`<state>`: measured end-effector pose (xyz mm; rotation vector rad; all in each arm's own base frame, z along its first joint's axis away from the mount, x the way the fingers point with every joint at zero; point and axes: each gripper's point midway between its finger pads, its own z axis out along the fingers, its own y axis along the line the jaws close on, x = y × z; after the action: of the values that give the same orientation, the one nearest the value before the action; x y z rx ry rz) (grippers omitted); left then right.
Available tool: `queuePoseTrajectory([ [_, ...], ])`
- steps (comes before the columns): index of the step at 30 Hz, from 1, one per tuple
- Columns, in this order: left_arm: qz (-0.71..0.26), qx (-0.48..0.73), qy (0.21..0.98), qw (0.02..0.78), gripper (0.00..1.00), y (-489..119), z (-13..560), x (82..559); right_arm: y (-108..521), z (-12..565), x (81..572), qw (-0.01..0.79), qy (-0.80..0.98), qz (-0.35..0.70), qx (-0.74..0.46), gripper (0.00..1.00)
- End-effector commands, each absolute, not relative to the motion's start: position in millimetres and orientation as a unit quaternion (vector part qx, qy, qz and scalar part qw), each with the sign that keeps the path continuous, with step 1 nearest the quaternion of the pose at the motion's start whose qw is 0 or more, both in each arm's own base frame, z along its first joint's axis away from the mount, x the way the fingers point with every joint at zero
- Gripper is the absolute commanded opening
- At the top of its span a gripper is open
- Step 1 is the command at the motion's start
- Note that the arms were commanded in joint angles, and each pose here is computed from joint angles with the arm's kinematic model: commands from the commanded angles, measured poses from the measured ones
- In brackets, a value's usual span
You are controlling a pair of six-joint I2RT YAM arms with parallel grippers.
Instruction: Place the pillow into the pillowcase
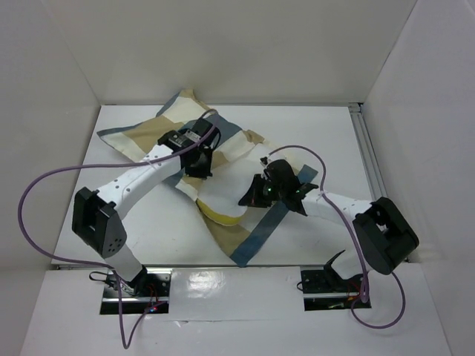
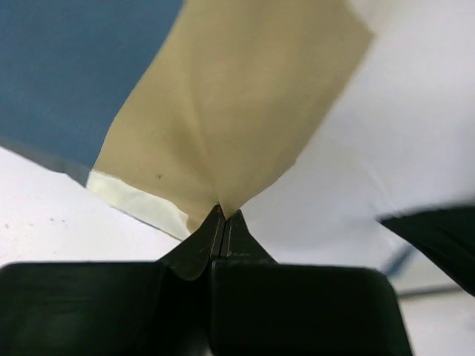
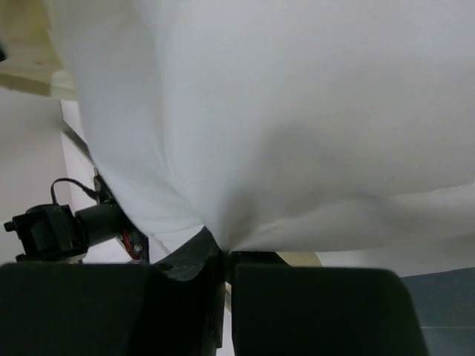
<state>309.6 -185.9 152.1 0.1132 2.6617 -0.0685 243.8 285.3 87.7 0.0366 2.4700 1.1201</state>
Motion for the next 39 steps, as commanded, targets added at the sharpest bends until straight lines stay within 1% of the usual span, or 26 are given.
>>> queuePoseTrajectory([
  [1, -0.169, 0.093, 0.939, 0.284, 0.00, -236.4, 243.5, 295.8, 305.5, 157.9, 279.6, 0.311, 0.845, 0.435, -0.034, 0.00],
  [2, -0.195, 0.100, 0.933, 0.285, 0.00, -244.0, 259.8, 292.1, 306.4, 173.3, 281.8, 0.321, 0.839, 0.436, -0.044, 0.00],
  [3, -0.218, 0.104, 0.921, 0.307, 0.00, -249.6, 287.9, 293.9, 308.4, 210.8, 289.8, 0.359, 0.820, 0.442, -0.062, 0.00],
  [4, -0.231, 0.103, 0.918, 0.306, 0.00, -252.7, 296.2, 291.2, 306.6, 223.4, 288.1, 0.365, 0.817, 0.441, -0.068, 0.00],
  [6, -0.257, 0.111, 0.913, 0.298, 0.00, -260.2, 303.3, 280.8, 303.3, 258.7, 284.9, 0.403, 0.794, 0.448, -0.072, 0.00],
  [8, -0.261, 0.099, 0.916, 0.288, 0.00, -261.9, 294.0, 275.2, 306.6, 265.0, 278.8, 0.413, 0.782, 0.461, -0.072, 0.00],
  [9, -0.261, 0.095, 0.922, 0.269, 0.00, -265.4, 274.3, 270.2, 307.6, 238.1, 275.2, 0.394, 0.796, 0.456, -0.059, 0.00],
  [11, -0.286, 0.089, 0.924, 0.237, 0.00, -276.3, 260.3, 258.3, 311.2, 210.4, 283.6, 0.390, 0.799, 0.456, -0.037, 0.00],
  [12, -0.302, 0.099, 0.925, 0.210, 0.00, -284.8, 251.7, 242.3, 311.8, 166.0, 283.6, 0.357, 0.824, 0.439, -0.024, 0.00],
  [15, -0.317, 0.104, 0.918, 0.215, 0.00, -285.3, 263.5, 225.1, 313.0, 138.1, 296.4, 0.341, 0.829, 0.443, -0.012, 0.00],
  [16, -0.323, 0.098, 0.915, 0.221, 0.00, -283.7, 270.4, 222.6, 314.1, 129.7, 296.1, 0.319, 0.831, 0.456, -0.013, 0.00],
  [19, -0.328, 0.119, 0.907, 0.236, 0.00, -273.1, 287.5, 214.8, 320.7, 177.9, 307.1, 0.358, 0.803, 0.473, -0.051, 0.00],
  [21, -0.259, 0.106, 0.932, 0.230, 0.00, -250.2, 265.5, 222.2, 315.4, 197.7, 301.5, 0.363, 0.805, 0.465, -0.066, 0.00],
  [22, -0.246, 0.099, 0.937, 0.226, 0.00, -244.4, 258.9, 223.7, 312.7, 232.4, 295.6, 0.391, 0.783, 0.477, -0.086, 0.00],
  [23, -0.243, 0.094, 0.939, 0.224, 0.00, -241.3, 255.6, 225.4, 308.3, 238.5, 289.2, 0.390, 0.784, 0.476, -0.086, 0.00],
  [26, -0.346, 0.135, 0.908, 0.194, 0.00, -280.8, 273.0, 209.5, 307.2, 261.3, 266.2, 0.403, 0.751, 0.510, -0.114, 0.00],
  [28, -0.422, 0.176, 0.870, 0.187, 0.00, -315.9, 291.6, 186.6, 306.7, 240.1, 264.7, 0.386, 0.764, 0.506, -0.106, 0.00],
  [29, -0.424, 0.170, 0.871, 0.184, 0.00, -316.4, 292.1, 186.2, 308.1, 202.9, 263.0, 0.346, 0.791, 0.497, -0.089, 0.00],
  [31, -0.385, 0.137, 0.889, 0.206, 0.00, -304.0, 275.8, 202.0, 314.5, 175.5, 259.6, 0.316, 0.797, 0.508, -0.088, 0.00],
  [32, -0.366, 0.121, 0.900, 0.203, 0.00, -291.0, 268.0, 203.4, 322.8, 144.4, 242.6, 0.263, 0.812, 0.514, -0.087, 0.00],
  [33, -0.357, 0.121, 0.903, 0.207, 0.06, -282.4, 264.1, 206.8, 326.3, 139.9, 240.6, 0.254, 0.808, 0.523, -0.090, 0.00],
  [34, -0.344, 0.122, 0.906, 0.216, 0.27, -276.1, 261.0, 212.4, 331.5, 134.9, 231.9, 0.236, 0.807, 0.533, -0.098, 0.00],
  [36, -0.315, 0.134, 0.911, 0.228, 0.55, -264.4, 256.1, 213.3, 335.6, 130.8, 220.3, 0.203, 0.802, 0.550, -0.114, 0.00],
  [37, -0.297, 0.125, 0.912, 0.255, 0.76, -256.3, 266.8, 224.2, 331.8, 128.6, 217.5, 0.201, 0.810, 0.536, -0.129, 0.19],
  [38, -0.285, 0.120, 0.913, 0.267, 0.79, -249.4, 271.7, 229.5, 326.8, 134.4, 226.6, 0.221, 0.816, 0.520, -0.126, 0.44],
  [39, -0.266, 0.117, 0.918, 0.271, 0.83, -245.8, 270.9, 235.6, 317.5, 136.0, 233.1, 0.236, 0.825, 0.500, -0.119, 0.63],
])
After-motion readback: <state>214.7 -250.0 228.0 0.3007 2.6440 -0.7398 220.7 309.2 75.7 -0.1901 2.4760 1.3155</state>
